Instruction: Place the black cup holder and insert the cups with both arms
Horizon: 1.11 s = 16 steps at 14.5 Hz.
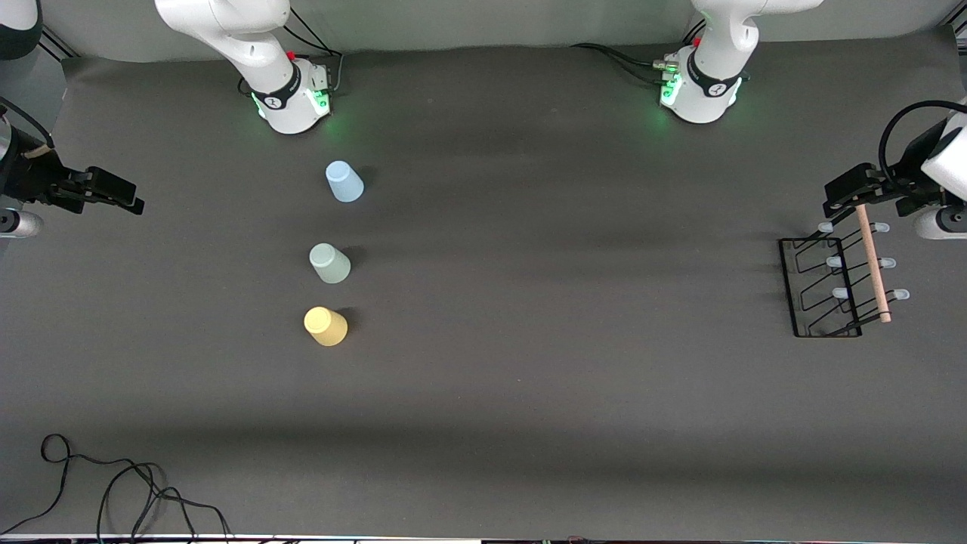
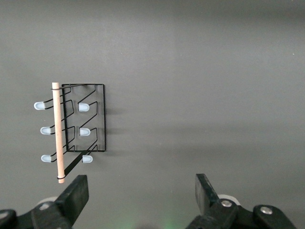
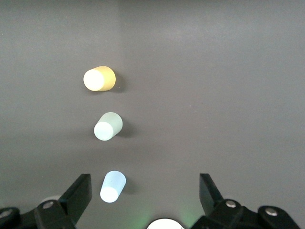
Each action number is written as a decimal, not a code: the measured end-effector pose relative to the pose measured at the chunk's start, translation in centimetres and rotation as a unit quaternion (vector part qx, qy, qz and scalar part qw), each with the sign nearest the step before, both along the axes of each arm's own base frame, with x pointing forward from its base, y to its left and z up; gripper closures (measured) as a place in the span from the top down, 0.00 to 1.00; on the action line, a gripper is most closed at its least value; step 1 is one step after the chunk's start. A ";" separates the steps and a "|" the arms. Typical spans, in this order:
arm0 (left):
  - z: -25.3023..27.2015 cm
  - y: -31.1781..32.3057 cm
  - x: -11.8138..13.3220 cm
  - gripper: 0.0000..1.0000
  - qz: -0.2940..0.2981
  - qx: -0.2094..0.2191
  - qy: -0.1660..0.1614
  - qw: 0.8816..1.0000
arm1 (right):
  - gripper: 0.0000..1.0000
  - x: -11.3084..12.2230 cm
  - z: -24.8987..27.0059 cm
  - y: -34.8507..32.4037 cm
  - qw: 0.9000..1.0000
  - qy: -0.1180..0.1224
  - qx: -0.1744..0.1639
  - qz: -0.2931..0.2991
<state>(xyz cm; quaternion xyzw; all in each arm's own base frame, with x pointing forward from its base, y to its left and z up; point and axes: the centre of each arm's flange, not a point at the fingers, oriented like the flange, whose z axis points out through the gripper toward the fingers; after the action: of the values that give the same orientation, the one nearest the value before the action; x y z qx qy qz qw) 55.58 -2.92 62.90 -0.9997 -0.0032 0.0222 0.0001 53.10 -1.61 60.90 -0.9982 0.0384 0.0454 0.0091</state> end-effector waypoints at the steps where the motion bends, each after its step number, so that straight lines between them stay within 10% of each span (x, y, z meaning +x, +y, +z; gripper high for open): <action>1: 0.0 0.0 0.0 1.00 0.000 0.000 0.000 1.000 | 1.00 0.0 0.0 0.0 1.000 0.000 0.000 0.000; 16: -0.3 0.1 0.0 1.00 0.000 0.000 0.002 1.000 | 1.00 0.0 0.0 0.1 1.000 0.000 0.000 0.001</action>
<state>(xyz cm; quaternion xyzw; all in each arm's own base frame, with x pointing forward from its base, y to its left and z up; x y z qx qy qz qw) 55.63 -2.87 62.62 -0.9997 -0.0037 0.0241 0.0002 53.11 -1.50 60.87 -0.9982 0.0374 0.0459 0.0090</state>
